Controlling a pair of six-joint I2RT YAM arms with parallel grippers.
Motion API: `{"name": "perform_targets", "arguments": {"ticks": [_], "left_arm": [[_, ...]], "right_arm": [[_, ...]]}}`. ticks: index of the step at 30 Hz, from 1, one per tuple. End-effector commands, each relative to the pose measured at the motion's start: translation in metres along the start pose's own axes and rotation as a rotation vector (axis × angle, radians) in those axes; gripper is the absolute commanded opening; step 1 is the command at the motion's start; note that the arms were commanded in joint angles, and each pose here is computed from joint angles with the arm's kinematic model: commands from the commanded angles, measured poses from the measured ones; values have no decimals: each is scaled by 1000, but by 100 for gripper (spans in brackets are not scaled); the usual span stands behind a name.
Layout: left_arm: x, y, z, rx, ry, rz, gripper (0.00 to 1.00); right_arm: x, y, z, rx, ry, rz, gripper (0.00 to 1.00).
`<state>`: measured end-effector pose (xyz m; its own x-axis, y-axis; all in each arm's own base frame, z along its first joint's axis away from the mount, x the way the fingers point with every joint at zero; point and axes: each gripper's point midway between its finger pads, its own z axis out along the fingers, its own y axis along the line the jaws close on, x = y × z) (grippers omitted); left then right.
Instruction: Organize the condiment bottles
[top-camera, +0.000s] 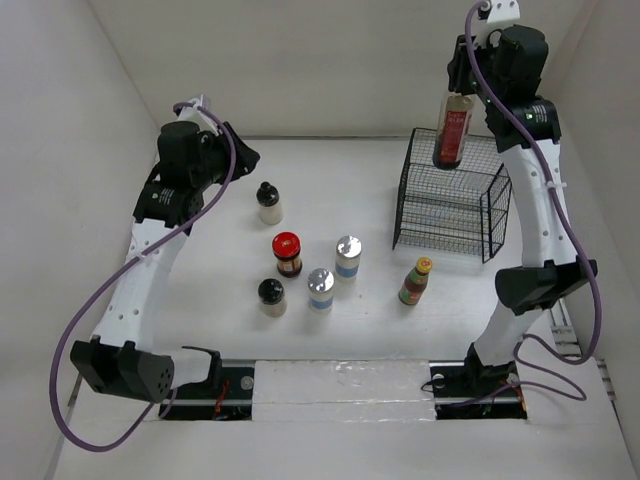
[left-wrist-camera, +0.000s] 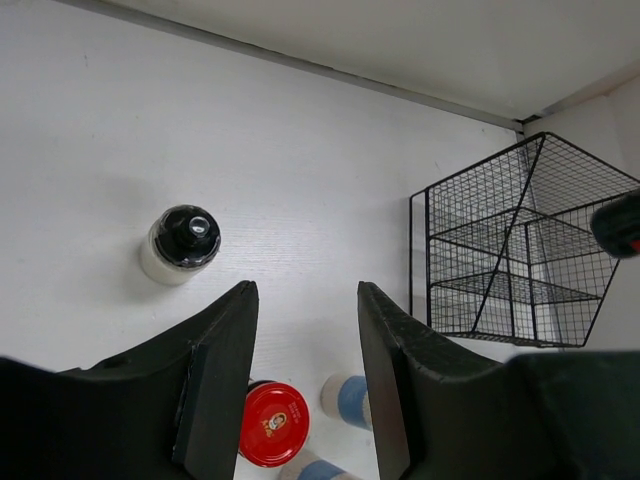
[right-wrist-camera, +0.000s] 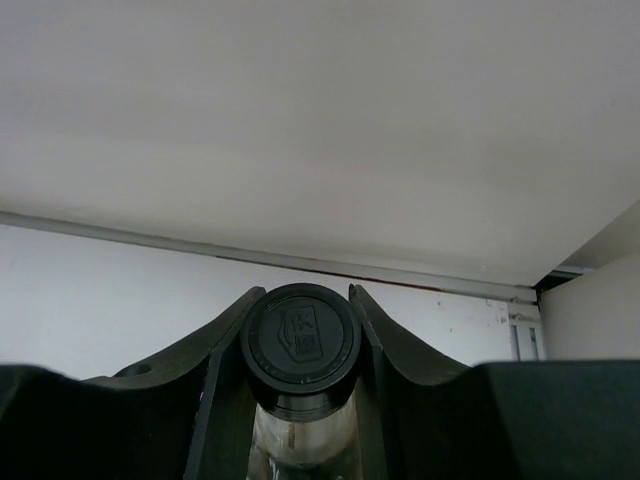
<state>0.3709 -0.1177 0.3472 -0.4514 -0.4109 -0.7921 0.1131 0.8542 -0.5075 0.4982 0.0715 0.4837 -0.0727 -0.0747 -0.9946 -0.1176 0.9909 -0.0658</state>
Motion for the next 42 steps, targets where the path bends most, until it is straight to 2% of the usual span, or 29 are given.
{"name": "perform_targets", "arguments": {"ticks": [1, 16, 28, 35, 42], "left_arm": [[-17, -16, 0, 63, -49, 3, 40], [-17, -14, 11, 55, -34, 0, 40], [-22, -13, 20, 47, -39, 9, 40], [-19, -8, 24, 30, -28, 16, 40], [-18, -3, 24, 7, -29, 24, 40]], "right_arm": [[-54, -6, -6, 4, -196, 3, 0], [-31, -18, 30, 32, -179, 3, 0], [39, -2, 53, -17, -86, 86, 0], [94, 6, 55, -19, 18, 107, 0], [129, 8, 47, -20, 89, 106, 0]]}}
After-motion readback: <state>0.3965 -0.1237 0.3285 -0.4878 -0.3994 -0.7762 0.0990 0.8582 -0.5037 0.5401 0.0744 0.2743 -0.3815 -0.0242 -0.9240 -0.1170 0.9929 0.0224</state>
